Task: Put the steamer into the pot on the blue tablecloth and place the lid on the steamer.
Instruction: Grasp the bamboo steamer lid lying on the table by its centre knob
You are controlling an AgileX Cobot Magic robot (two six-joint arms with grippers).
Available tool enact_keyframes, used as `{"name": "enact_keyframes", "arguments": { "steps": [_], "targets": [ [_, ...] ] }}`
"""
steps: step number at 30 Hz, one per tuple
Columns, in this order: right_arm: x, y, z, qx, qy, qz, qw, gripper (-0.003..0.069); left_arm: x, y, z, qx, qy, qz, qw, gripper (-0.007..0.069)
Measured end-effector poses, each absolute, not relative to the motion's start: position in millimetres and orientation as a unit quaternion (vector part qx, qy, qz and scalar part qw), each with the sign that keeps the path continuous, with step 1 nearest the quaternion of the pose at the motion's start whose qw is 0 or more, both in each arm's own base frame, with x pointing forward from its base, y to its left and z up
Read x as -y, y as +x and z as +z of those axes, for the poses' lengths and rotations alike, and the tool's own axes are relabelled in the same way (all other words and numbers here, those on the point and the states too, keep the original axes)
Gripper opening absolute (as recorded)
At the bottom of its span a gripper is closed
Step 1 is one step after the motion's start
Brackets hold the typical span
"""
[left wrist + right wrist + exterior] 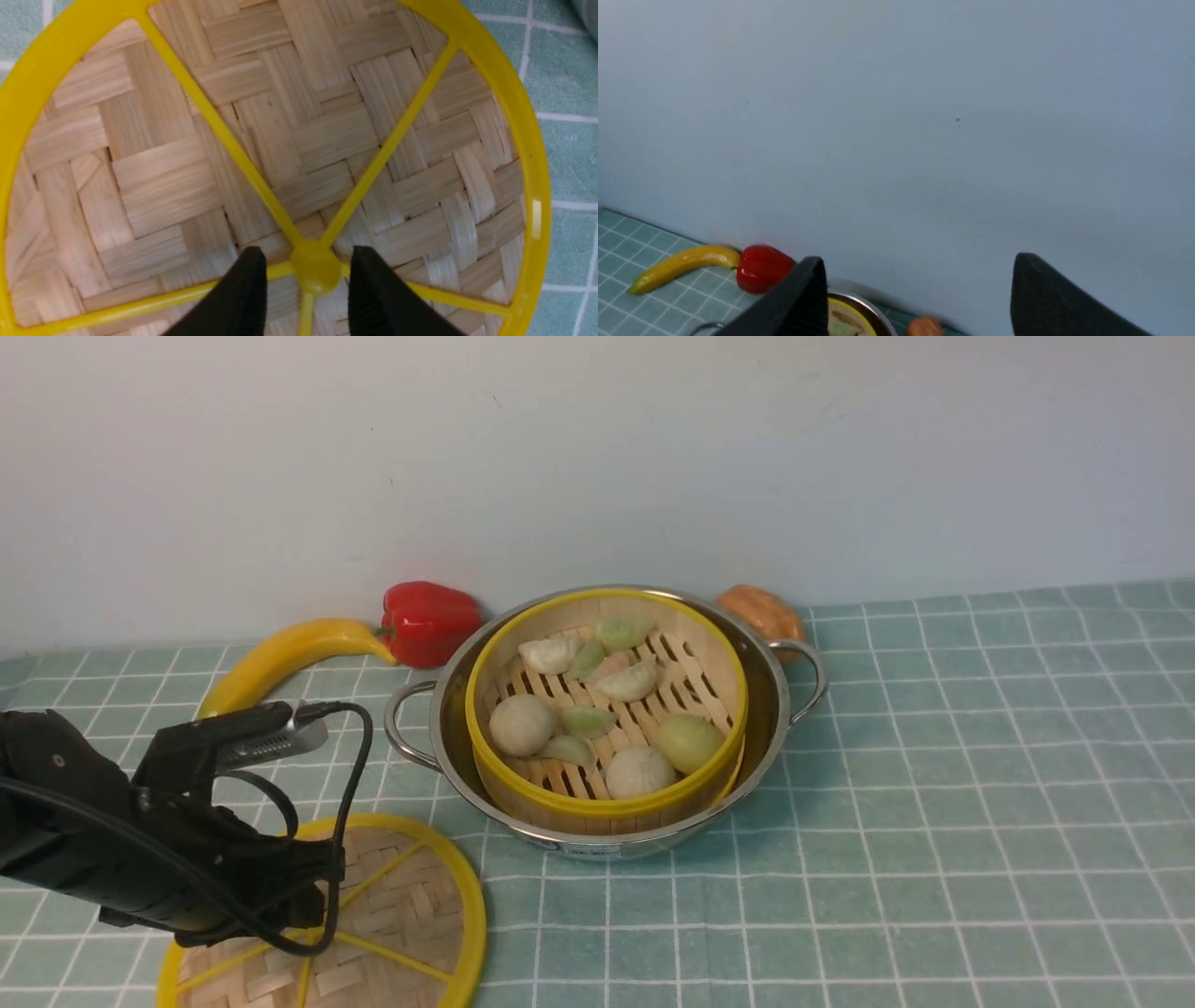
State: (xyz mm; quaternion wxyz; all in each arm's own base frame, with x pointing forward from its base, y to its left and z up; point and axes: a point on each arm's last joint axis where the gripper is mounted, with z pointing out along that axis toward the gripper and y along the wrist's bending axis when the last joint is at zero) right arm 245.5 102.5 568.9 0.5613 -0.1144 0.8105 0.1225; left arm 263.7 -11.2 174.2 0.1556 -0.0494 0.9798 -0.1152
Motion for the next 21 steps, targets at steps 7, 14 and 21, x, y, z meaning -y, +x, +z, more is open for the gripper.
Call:
{"name": "enact_keyframes", "arguments": {
  "steps": [7, 14, 21],
  "targets": [
    [-96, 241, 533, -0.849, -0.12, 0.083, 0.507, 0.0513, 11, 267, 162, -0.982, -0.051, -0.114, 0.14, 0.0243],
    [-87, 225, 540, -0.842, -0.116, 0.076, 0.521, 0.0513, 12, 272, 166, -0.982, -0.053, -0.12, 0.138, 0.0118],
    [-77, 213, 549, -0.832, -0.11, 0.051, 0.542, 0.0513, 5, 278, 202, -0.99, -0.008, -0.084, 0.113, 0.0118]
  ]
}}
